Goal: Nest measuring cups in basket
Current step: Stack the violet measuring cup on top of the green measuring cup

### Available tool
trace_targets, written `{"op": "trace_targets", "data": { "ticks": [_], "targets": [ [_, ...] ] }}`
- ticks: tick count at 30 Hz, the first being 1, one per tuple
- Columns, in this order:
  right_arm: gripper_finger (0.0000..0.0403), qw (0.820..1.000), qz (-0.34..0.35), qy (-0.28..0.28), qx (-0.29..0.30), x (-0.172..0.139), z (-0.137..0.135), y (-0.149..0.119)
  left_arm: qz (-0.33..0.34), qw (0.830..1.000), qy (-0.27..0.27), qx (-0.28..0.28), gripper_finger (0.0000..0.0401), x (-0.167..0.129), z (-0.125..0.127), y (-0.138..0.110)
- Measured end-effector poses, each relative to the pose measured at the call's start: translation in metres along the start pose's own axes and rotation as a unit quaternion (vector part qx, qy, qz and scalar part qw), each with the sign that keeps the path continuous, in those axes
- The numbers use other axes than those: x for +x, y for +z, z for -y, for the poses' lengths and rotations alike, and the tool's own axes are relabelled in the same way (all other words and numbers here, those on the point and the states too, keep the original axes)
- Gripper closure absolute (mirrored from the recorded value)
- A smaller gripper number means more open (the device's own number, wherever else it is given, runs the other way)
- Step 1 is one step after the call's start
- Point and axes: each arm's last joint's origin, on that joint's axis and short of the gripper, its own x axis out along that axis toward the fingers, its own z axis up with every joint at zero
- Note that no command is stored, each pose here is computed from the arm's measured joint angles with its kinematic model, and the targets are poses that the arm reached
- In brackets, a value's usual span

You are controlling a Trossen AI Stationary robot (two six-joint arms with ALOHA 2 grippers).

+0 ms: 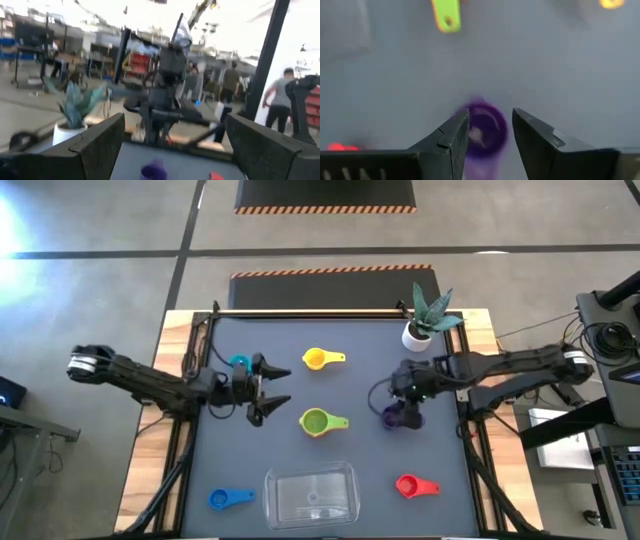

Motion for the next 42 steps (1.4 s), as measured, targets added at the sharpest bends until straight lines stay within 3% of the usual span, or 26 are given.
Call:
{"op": "trace_targets", "data": {
  "ticks": [3,8,15,20,24,29,36,42],
  "targets": [
    [0.0269,0.998,-0.047,-0.046,-0.003,-0.005,-0.008,-0.004,0.033,0.999,-0.001,0.005,0.0075,0.002,0.001,0.003],
    [0.0282,0.992,-0.112,-0.049,-0.004,-0.006,-0.018,-0.018,0.046,0.999,-0.013,0.015,0.0075,0.001,0.005,0.002],
    [0.0303,0.997,-0.077,-0.024,0.005,-0.012,-0.028,-0.037,0.027,0.999,-0.009,0.018,0.0075,-0.011,0.002,-0.008],
    [0.0296,0.995,-0.097,-0.027,0.011,-0.001,-0.026,-0.061,0.027,1.0,-0.006,0.011,0.0075,-0.028,-0.003,-0.011],
    [0.0259,0.991,-0.127,-0.019,0.029,0.01,-0.024,-0.075,0.043,0.999,-0.011,-0.012,0.0075,-0.039,-0.004,-0.007],
    [0.018,0.992,-0.124,-0.012,0.033,0.023,-0.024,-0.08,0.029,0.999,-0.018,-0.027,0.0075,-0.049,-0.005,-0.014],
    [0.0075,0.987,-0.144,-0.067,0.013,0.044,-0.022,-0.085,0.005,0.999,-0.02,-0.039,0.0075,-0.052,-0.004,-0.022],
    [0.0044,0.983,-0.166,-0.069,0.021,0.061,-0.025,-0.084,0.007,0.999,-0.029,-0.041,0.0075,-0.054,-0.001,-0.02]
  ]
}}
